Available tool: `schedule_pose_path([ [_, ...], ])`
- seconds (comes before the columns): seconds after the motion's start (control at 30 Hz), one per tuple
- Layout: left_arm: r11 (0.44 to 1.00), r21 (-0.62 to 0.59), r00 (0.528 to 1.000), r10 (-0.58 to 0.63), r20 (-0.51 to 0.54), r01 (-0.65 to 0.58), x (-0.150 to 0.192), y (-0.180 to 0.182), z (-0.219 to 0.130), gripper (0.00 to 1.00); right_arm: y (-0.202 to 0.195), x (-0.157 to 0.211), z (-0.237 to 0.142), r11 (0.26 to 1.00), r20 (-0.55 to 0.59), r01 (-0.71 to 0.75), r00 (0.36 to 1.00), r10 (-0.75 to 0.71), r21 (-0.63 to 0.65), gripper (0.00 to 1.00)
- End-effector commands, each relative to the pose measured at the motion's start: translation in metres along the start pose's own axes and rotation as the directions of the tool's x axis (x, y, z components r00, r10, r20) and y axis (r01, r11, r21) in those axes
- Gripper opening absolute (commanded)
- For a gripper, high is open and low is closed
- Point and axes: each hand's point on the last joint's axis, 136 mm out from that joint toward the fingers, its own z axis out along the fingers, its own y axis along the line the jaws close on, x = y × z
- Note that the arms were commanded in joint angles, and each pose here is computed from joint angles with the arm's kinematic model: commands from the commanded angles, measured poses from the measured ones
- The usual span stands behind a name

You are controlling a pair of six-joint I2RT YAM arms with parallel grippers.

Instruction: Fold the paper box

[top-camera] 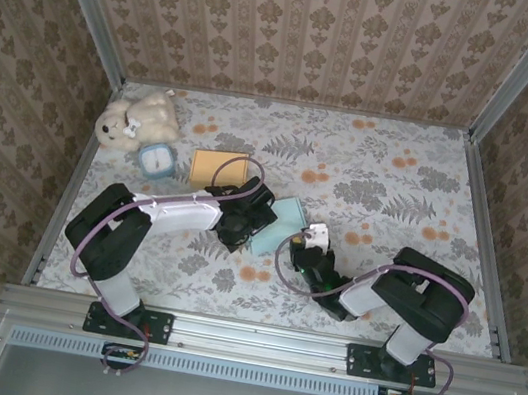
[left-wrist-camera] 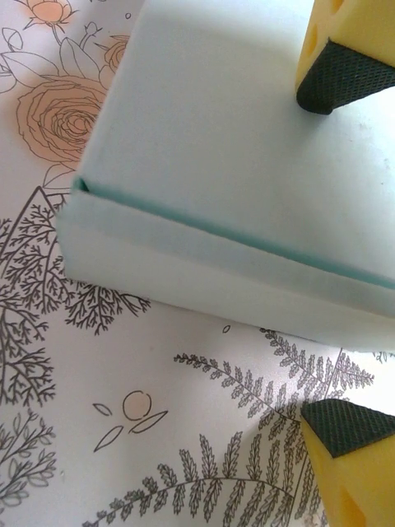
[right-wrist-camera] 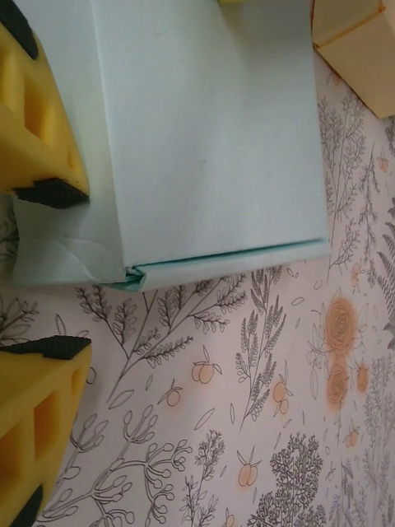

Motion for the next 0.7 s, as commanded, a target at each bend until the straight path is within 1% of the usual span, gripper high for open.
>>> schedule_pose_path([
  [0.0,0.977,-0.191,0.988,0.073,-0.135,-0.098,0.036,0.052,0.007,0.95,0.009,0.005,0.006,0.997,-0.104,-0.036,0.994,0.028,-0.075,0.50],
  [0.33,0.976,-0.157,0.983,0.133,-0.126,-0.152,0.045,0.039,-0.006,0.95,-0.001,0.007,0.014,0.987,-0.224,-0.130,0.969,0.105,-0.097,0.50],
  [0.53,0.979,-0.144,0.988,0.135,-0.079,-0.146,0.039,0.038,-0.019,0.97,-0.005,0.013,0.012,0.975,-0.295,-0.193,0.943,0.155,-0.107,0.51],
  [0.67,0.981,-0.126,0.988,0.146,-0.045,-0.150,0.034,0.037,-0.029,0.97,-0.005,0.009,0.009,0.969,-0.318,-0.215,0.933,0.168,-0.119,0.51],
])
